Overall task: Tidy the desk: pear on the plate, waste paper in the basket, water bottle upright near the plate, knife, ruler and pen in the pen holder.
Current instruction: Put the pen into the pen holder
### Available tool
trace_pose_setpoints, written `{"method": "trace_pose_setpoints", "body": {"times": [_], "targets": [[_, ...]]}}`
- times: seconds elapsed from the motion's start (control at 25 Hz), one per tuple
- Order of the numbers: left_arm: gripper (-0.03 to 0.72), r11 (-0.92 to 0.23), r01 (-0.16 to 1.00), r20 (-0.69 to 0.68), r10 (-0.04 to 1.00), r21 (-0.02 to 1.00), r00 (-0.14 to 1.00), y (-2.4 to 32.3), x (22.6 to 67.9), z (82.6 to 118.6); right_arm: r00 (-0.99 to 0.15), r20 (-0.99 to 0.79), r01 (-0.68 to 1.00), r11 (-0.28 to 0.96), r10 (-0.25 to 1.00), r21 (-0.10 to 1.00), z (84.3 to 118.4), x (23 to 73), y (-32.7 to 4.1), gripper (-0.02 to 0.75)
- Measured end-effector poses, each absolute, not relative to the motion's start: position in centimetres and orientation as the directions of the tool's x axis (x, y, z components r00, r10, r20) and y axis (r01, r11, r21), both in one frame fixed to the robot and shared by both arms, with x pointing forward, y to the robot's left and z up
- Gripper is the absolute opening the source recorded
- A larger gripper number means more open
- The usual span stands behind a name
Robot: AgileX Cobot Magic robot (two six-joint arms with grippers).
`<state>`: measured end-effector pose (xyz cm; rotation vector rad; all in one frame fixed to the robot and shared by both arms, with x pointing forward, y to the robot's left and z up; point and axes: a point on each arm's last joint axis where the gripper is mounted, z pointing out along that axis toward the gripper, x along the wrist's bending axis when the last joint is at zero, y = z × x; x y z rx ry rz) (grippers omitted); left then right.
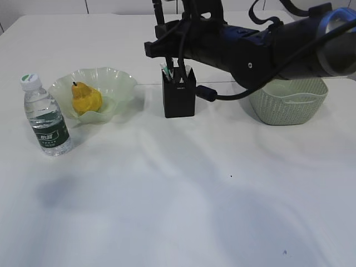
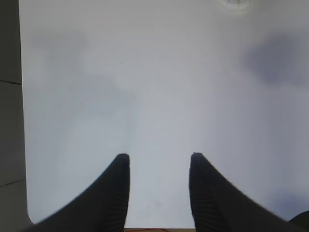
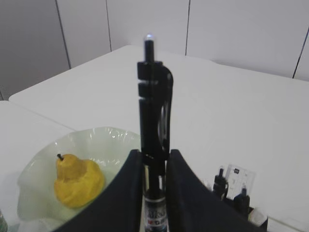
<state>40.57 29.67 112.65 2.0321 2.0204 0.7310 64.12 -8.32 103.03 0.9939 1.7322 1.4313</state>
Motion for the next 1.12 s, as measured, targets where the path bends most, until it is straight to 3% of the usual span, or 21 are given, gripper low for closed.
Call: {"method": "trace_pose_setpoints", "body": {"times": [0.24, 1.12], "targets": [[0.286, -0.058, 0.886, 0.212, 0.976, 0.461, -0.047, 29.7, 40.6, 112.6, -0.441, -0.024, 0.105, 0.078, 0.897, 0.991, 103.9, 66.4, -9.6, 0.113], [0.286, -0.059, 0.882, 0.210, 0.977, 0.468, -0.046, 29.6, 40.6, 112.7, -0.388, 0.019, 0.162, 0.048, 0.922, 0.986, 98.9, 71.5, -10.0, 0.113]]}}
